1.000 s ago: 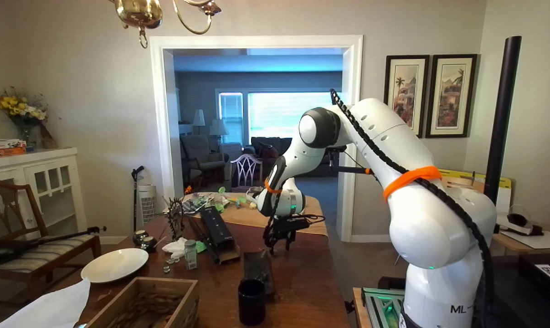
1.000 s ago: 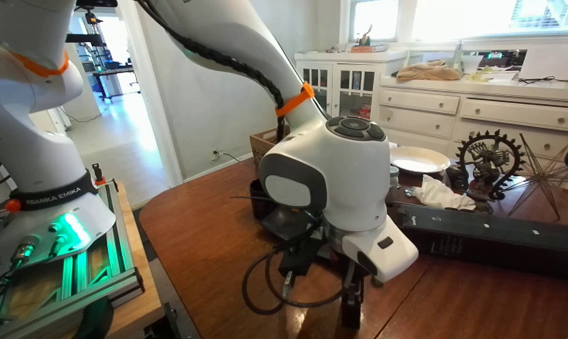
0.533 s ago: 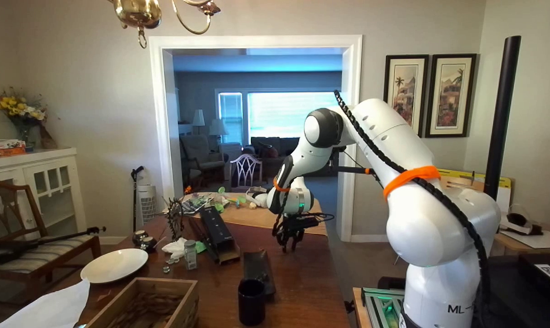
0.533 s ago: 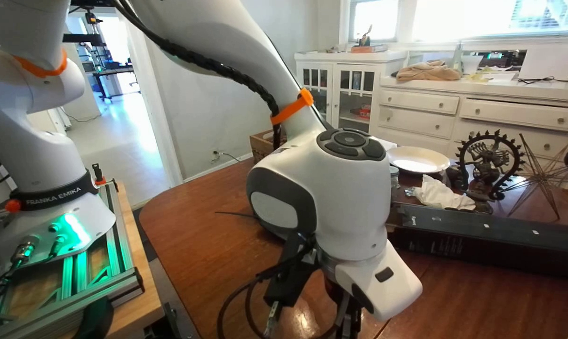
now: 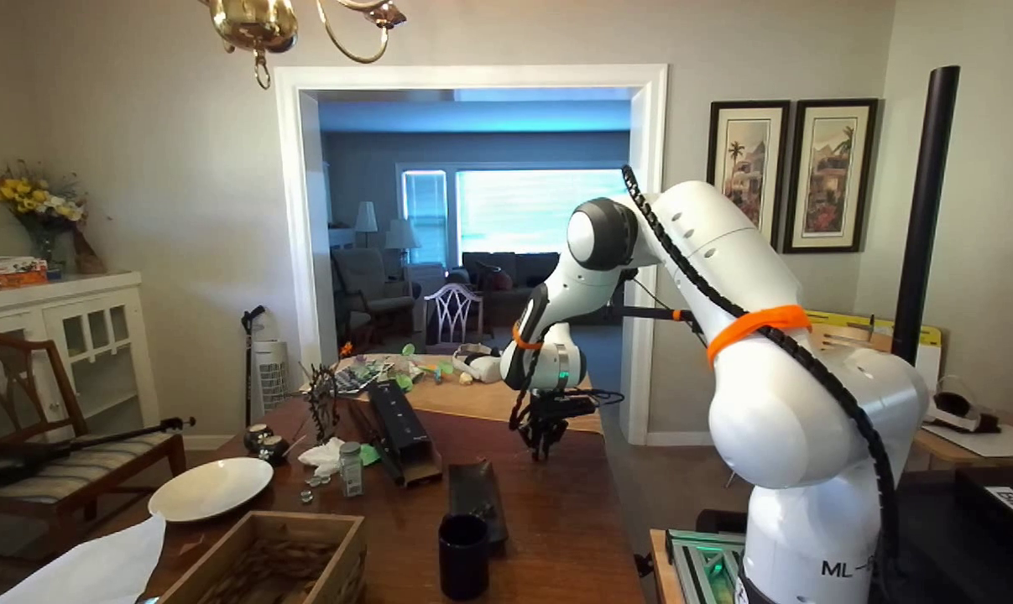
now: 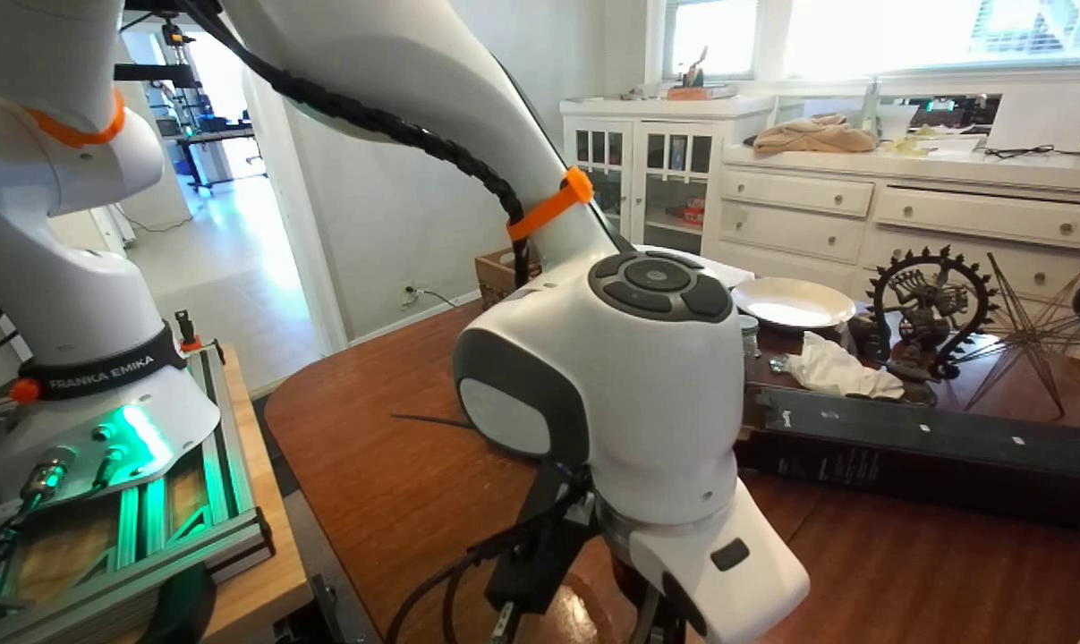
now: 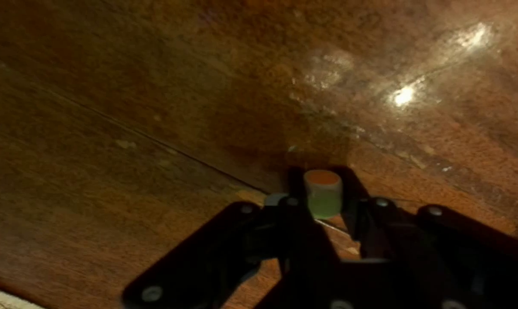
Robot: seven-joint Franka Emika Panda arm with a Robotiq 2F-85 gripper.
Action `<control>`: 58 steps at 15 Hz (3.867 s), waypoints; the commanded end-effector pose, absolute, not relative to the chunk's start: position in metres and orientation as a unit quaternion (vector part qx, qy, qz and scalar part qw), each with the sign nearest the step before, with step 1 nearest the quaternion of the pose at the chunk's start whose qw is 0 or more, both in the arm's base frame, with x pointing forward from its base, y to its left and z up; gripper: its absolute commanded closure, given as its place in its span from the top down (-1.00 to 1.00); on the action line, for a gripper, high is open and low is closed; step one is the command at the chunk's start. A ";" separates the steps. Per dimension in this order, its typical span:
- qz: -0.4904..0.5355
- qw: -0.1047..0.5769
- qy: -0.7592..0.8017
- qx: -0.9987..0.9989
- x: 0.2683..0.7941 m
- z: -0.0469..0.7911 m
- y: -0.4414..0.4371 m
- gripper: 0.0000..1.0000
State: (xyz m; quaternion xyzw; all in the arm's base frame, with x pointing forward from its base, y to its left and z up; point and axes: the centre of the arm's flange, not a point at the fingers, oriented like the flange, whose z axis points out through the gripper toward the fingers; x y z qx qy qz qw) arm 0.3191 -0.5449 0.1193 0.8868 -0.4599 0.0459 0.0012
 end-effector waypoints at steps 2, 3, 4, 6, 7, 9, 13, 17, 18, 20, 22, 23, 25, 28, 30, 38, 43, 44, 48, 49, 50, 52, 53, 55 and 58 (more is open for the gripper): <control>0.051 -0.022 -0.445 0.894 0.332 0.125 -0.536 -0.88; 0.052 -0.029 -0.443 0.895 0.338 0.129 -0.532 -0.88; 0.054 -0.036 -0.441 0.895 0.348 0.130 -0.526 -0.88; 0.059 -0.051 -0.432 0.898 0.367 0.142 -0.515 -0.88; 0.066 -0.057 -0.428 0.900 0.380 0.146 -0.509 -0.88; 0.077 -0.062 -0.420 0.902 0.397 0.157 -0.504 -0.88; 0.090 -0.059 -0.405 0.908 0.414 0.165 -0.501 -0.88; 0.087 -0.051 -0.394 0.913 0.425 0.163 -0.498 -0.88; 0.086 -0.050 -0.392 0.914 0.428 0.161 -0.497 -0.88; 0.086 -0.047 -0.387 0.917 0.433 0.159 -0.496 -0.88; 0.083 -0.044 -0.381 0.920 0.438 0.156 -0.496 -0.88; 0.081 -0.042 -0.380 0.921 0.440 0.155 -0.495 -0.88; 0.080 -0.036 -0.376 0.922 0.449 0.153 -0.495 -0.88; 0.081 -0.029 -0.370 0.925 0.460 0.152 -0.495 -0.88; 0.081 -0.027 -0.366 0.927 0.467 0.151 -0.492 -0.88; 0.084 -0.012 -0.361 0.929 0.485 0.159 -0.487 -0.88; 0.063 0.002 -0.376 0.924 0.484 0.160 -0.483 -0.88; 0.057 0.003 -0.378 0.924 0.484 0.157 -0.483 -0.88; 0.032 0.010 -0.394 0.919 0.480 0.157 -0.483 -0.88; 0.029 0.011 -0.397 0.917 0.479 0.156 -0.483 -0.88; 0.027 0.013 -0.400 0.916 0.479 0.157 -0.484 -0.88; 0.025 0.016 -0.404 0.914 0.478 0.158 -0.487 -0.88; 0.026 0.018 -0.406 0.913 0.478 0.159 -0.488 -0.88; 0.024 0.018 -0.409 0.912 0.474 0.159 -0.490 -0.88; 0.020 0.016 -0.412 0.911 0.469 0.157 -0.491 -0.88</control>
